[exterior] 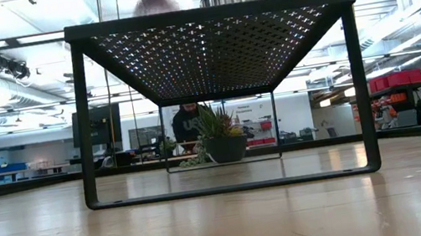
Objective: Pick & Place candle stick holders
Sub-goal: Put the pink glass candle holder on the shelf aligned with the other glass candle holders, then return to Home Position
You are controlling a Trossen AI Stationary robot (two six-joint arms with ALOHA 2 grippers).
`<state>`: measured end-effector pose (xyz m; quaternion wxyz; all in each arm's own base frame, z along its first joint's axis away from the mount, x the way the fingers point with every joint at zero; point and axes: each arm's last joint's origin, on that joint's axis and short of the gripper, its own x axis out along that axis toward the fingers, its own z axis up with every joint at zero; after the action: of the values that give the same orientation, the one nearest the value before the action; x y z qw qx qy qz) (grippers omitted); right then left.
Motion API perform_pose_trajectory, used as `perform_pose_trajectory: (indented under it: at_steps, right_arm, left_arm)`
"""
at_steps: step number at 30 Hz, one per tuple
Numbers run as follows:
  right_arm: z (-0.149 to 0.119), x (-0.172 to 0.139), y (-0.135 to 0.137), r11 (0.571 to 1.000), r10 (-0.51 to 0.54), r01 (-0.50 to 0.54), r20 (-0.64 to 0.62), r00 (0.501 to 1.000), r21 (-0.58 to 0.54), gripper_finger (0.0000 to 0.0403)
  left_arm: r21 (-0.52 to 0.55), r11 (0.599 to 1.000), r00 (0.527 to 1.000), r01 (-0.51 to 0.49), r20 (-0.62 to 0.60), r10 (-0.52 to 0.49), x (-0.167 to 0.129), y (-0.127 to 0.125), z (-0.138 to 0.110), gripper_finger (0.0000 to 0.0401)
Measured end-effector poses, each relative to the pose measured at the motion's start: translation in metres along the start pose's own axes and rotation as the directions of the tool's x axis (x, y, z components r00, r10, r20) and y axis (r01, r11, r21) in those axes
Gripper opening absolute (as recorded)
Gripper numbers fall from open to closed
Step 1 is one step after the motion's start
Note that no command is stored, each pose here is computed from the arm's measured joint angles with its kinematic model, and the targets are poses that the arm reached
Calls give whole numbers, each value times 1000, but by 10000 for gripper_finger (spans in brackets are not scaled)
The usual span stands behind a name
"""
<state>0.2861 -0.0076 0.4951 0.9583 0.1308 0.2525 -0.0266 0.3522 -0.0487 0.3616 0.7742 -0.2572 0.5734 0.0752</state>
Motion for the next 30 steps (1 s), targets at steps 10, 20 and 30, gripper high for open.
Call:
perform_pose_trajectory:
  at_steps: [10,20,30]
  right_arm:
    - [0,0,0,1000,0,0,0,1000,0,222]
    - [0,0,0,1000,0,0,0,1000,0,222]
    - [-1,0,0,998,-3,2,-9,1000,-56,222]
  left_arm:
    - [10,1000,999,22,30,-23,-1,-2,3,279]
    - [8,1000,999,27,37,-27,-2,-2,3,286]
    - [83,996,976,-29,219,11,-46,4,-11,286]
